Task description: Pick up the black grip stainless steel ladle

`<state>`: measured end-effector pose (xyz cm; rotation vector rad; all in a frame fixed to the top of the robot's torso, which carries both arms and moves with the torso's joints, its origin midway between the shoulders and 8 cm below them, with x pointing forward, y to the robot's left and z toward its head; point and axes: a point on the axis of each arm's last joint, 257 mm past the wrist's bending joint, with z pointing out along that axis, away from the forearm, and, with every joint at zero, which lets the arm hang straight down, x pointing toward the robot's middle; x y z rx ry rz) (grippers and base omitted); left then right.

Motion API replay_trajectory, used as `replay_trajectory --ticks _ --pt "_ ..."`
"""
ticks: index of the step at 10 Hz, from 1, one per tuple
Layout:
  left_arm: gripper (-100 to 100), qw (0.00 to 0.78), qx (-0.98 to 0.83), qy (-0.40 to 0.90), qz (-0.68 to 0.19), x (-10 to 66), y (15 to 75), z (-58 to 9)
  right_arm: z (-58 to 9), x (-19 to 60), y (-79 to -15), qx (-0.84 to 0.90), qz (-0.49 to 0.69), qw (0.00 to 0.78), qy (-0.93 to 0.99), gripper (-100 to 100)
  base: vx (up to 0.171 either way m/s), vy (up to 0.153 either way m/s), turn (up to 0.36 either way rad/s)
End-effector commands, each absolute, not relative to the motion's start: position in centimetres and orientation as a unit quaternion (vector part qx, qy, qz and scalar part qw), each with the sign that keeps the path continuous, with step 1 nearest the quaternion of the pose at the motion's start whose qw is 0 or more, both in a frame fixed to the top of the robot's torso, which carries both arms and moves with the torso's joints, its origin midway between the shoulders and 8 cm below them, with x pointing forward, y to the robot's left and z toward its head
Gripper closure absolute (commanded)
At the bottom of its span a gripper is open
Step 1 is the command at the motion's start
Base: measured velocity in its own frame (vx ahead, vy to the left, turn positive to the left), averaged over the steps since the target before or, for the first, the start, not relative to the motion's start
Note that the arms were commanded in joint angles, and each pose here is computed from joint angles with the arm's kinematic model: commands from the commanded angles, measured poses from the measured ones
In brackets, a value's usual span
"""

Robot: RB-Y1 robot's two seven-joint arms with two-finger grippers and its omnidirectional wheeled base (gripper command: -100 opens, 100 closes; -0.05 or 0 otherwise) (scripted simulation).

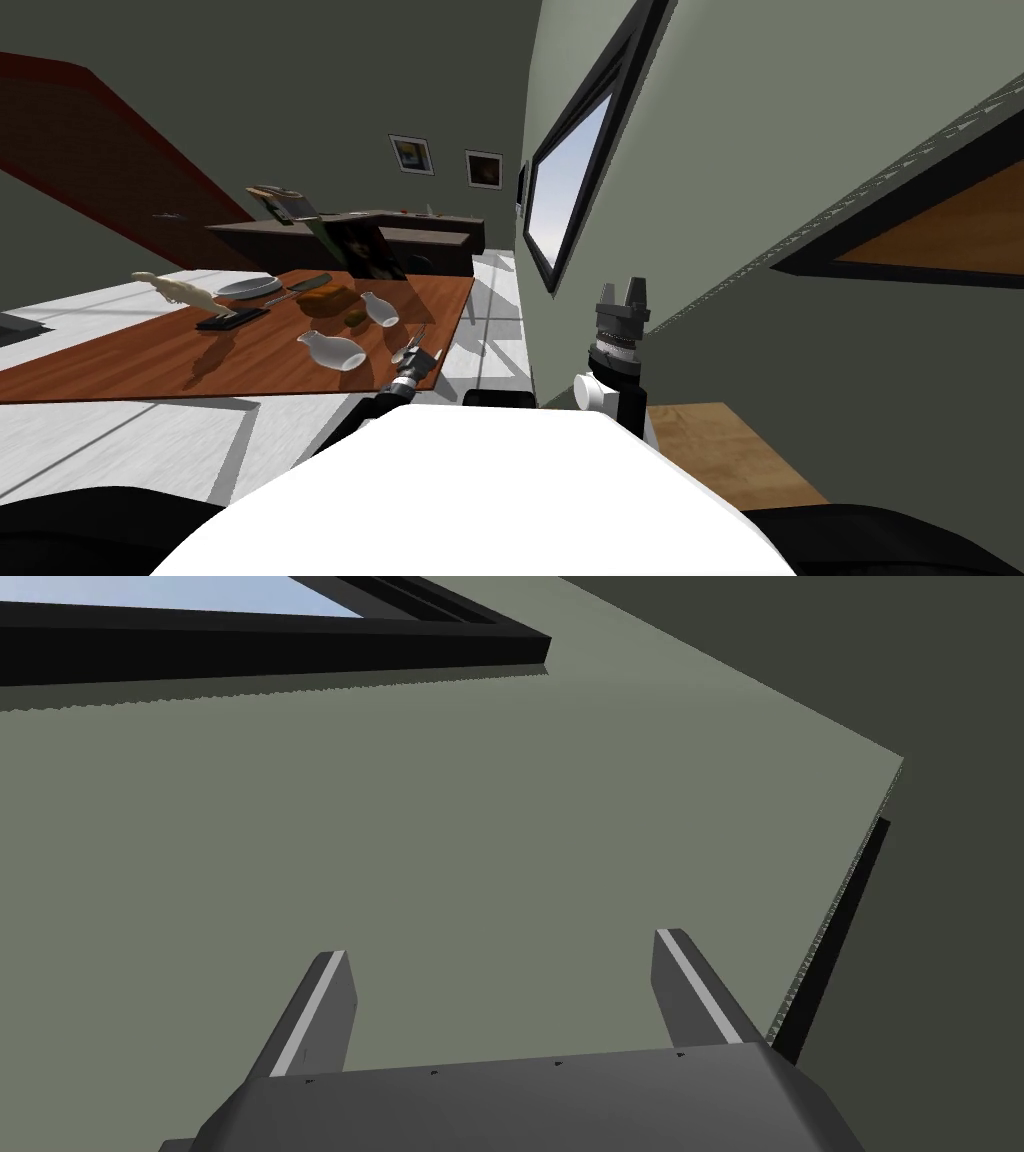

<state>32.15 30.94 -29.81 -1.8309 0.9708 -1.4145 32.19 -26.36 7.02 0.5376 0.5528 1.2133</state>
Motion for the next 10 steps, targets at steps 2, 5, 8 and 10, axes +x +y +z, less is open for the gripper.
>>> replay_trajectory --ticks 2,5,8,10 --pt "-100 0.286 -0.724 0.357 -0.517 30.7 32.4 -32.3 7.0 32.2 -26.4 0.246 0.556 0.753 0.253 0 0.106 -0.007 0.016" --pt "-100 0.245 -0.775 0.343 -0.471 27.2 35.0 -36.7 7.0 32.2 -26.4 0.246 0.556 0.753 0.253 0 0.157 -0.01 0.02" --pt "-100 0.221 -0.803 0.322 -0.451 25.3 36.5 -38.6 7.0 32.2 -26.4 0.246 0.556 0.753 0.253 0 0.141 0.011 0.016" --pt "-100 0.203 -0.826 0.306 -0.427 23.3 38.0 -40.2 7.0 32.2 -26.4 0.246 0.556 0.753 0.253 0 0.157 -0.016 0.021"
